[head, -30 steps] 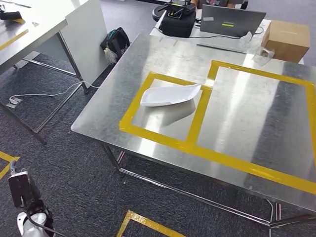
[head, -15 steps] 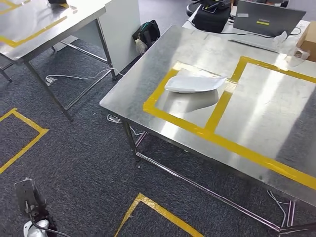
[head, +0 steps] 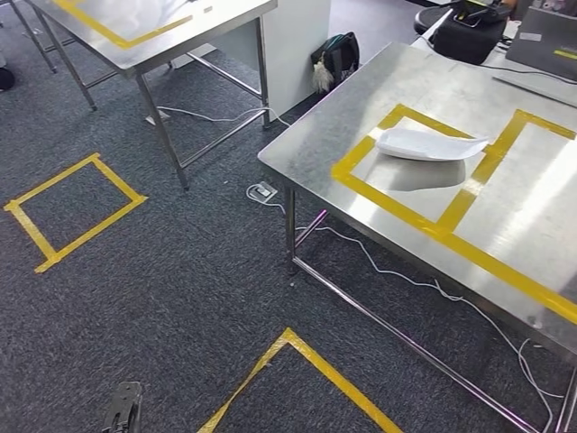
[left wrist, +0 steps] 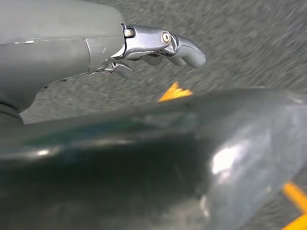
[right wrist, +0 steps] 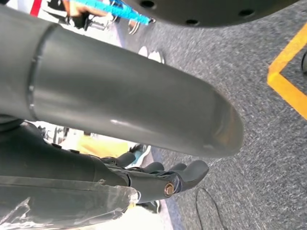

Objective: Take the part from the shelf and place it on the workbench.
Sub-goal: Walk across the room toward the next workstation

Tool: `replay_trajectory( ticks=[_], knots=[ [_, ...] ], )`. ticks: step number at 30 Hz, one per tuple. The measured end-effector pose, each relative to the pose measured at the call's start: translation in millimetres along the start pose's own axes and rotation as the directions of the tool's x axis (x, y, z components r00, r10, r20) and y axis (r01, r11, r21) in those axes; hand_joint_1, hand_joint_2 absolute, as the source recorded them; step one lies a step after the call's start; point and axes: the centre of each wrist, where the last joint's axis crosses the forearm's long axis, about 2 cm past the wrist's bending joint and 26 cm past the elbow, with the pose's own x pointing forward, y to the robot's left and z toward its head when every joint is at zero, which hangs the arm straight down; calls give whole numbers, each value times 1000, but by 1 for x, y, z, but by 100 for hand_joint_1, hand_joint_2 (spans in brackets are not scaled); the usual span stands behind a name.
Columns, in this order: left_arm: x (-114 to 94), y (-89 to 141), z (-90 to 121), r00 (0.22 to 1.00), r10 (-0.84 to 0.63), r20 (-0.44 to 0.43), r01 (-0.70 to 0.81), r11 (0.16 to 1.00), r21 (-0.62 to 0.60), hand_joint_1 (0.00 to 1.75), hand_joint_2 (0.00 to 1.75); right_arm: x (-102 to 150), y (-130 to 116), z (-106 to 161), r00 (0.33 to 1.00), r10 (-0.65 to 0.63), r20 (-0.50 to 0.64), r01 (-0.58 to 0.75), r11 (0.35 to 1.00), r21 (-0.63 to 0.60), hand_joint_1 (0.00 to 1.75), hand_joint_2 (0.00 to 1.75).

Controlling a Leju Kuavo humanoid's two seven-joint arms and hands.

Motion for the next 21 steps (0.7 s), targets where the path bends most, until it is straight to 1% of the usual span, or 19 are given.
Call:
replay_trajectory(
  ticks=[5,7,13,17,21],
  knots=[
    [0,-9,2,993,-120,13,120,990,-68,0,0,2,0,0,1000,-2,7,2,1000,0,0,0],
    [-1,-11,3,989,-144,14,145,986,-84,0,0,1,-1,0,1000,-2,6,2,1000,0,0,0],
    [2,-17,3,985,-168,27,170,979,-109,0,0,-3,-1,-1,1000,-7,-3,7,1000,1,0,0],
    [5,-23,3,984,-172,38,176,972,-158,0,0,-3,-4,-2,1000,-12,-5,12,1000,-4,0,0],
    [-4,-21,7,983,-182,28,184,965,-185,0,0,-1,-4,-1,1000,-19,-2,19,1000,-3,0,0]
  ],
)
